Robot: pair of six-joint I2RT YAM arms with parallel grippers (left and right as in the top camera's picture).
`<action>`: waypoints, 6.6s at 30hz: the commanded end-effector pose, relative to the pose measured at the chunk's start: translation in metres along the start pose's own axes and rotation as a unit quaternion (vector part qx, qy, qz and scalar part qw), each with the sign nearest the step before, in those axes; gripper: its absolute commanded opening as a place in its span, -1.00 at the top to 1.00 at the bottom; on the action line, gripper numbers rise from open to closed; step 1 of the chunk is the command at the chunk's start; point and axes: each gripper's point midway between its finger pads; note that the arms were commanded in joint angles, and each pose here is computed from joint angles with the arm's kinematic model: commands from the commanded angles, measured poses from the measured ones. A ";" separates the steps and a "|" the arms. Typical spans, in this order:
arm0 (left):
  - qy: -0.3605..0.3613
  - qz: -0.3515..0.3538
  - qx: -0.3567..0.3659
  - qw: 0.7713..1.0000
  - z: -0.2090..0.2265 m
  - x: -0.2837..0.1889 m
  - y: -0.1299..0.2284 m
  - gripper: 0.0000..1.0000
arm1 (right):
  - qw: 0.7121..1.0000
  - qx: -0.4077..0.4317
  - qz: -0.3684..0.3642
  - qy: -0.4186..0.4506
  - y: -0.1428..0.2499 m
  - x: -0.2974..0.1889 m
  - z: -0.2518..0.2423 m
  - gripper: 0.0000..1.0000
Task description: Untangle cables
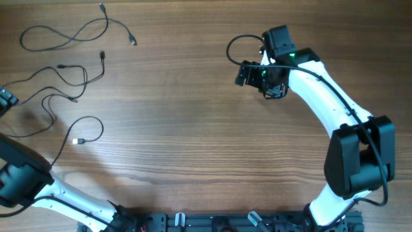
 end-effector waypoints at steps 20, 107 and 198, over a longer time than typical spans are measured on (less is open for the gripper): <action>0.073 0.086 0.120 0.986 -0.058 0.011 0.072 -0.38 | 0.999 -0.030 -0.008 -0.012 0.000 0.003 0.020 -0.93; -0.041 0.113 -0.026 0.992 0.037 -0.011 0.116 0.92 | 0.999 -0.030 -0.010 -0.019 -0.001 0.003 0.022 -0.93; -0.088 -0.034 -0.077 0.993 0.086 0.062 0.029 0.92 | 1.000 -0.005 -0.011 -0.012 -0.002 0.004 0.020 -0.94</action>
Point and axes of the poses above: each gripper's point midway between its finger pads, its own x axis out along the fingers, its own z axis along the line the jaws close on, y = z × x, and after that the axes turned 15 degrees about -x, right-handed
